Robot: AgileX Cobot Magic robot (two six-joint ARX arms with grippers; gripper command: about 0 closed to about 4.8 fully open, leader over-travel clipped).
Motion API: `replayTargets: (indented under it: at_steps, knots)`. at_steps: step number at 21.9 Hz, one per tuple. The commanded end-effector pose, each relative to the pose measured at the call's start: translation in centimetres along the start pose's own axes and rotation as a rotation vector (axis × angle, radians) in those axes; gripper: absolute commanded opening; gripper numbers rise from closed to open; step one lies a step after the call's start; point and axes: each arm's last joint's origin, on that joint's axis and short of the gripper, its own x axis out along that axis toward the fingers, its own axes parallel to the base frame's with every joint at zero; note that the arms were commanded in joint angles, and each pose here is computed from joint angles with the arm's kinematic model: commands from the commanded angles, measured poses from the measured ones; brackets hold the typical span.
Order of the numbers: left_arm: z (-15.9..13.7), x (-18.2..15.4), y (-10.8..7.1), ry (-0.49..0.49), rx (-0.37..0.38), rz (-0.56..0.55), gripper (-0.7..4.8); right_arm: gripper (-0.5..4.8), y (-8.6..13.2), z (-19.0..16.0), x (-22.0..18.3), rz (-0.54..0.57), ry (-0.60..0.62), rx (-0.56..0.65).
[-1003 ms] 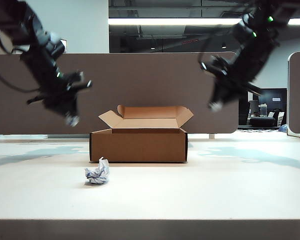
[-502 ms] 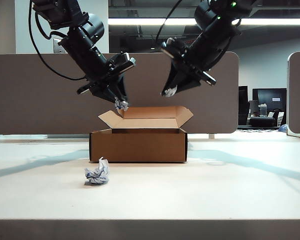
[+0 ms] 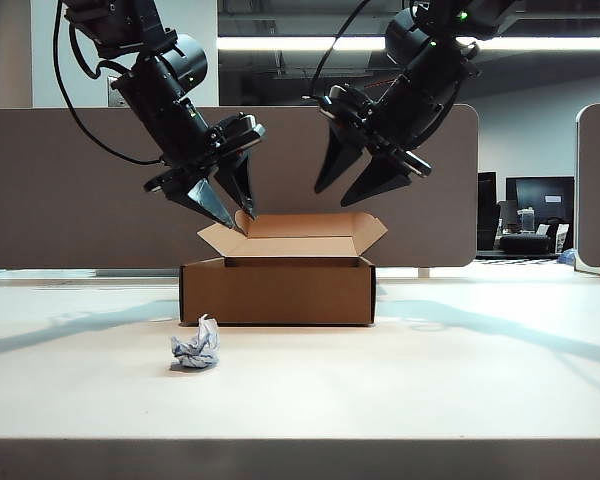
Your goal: Pick up all the paper balls on the table and put them in the paper box.
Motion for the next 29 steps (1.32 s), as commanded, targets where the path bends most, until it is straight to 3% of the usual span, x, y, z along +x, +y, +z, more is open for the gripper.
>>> replayTargets:
  at_steps: [1,3,6,11,15,19,21,24,29]
  knots:
    - [-0.6,-2.2,-1.0,0.083,0.047,-0.044,1.82,2.93,0.7,0.0,-1.4,0.065,0.033,-0.015]
    - [-1.0,-3.6,-1.5,0.122,0.07,-0.047,1.82,2.9,1.1,0.0,-2.2,0.063,0.045,-0.016]
    - [-1.2,-6.8,-2.8,0.136,0.075,-0.042,1.81,2.36,2.3,0.4,-5.1,0.015,0.036,-0.049]
    - [-1.6,-12.7,-5.4,0.112,0.085,0.028,1.79,2.3,4.1,0.8,-10.9,-0.093,0.01,-0.078]
    - [-3.4,-15.1,-8.2,0.12,0.136,0.09,1.78,2.3,5.0,-0.3,-14.3,-0.205,0.088,-0.048]
    - [-6.5,-15.1,-10.7,0.187,0.197,0.149,1.78,2.27,5.3,-1.2,-15.8,-0.256,0.157,-0.059]
    - [-8.7,-14.0,-11.8,0.148,0.26,0.189,1.74,1.84,5.3,-1.6,-16.7,-0.309,0.17,-0.051]
    - [-10.7,-11.1,-11.4,0.095,0.258,0.138,1.75,1.76,4.7,-1.7,-17.6,-0.331,0.16,-0.031]
    - [-13.0,-7.0,-10.3,0.177,0.223,0.078,1.76,1.8,4.5,-1.9,-18.2,-0.351,0.156,0.002]
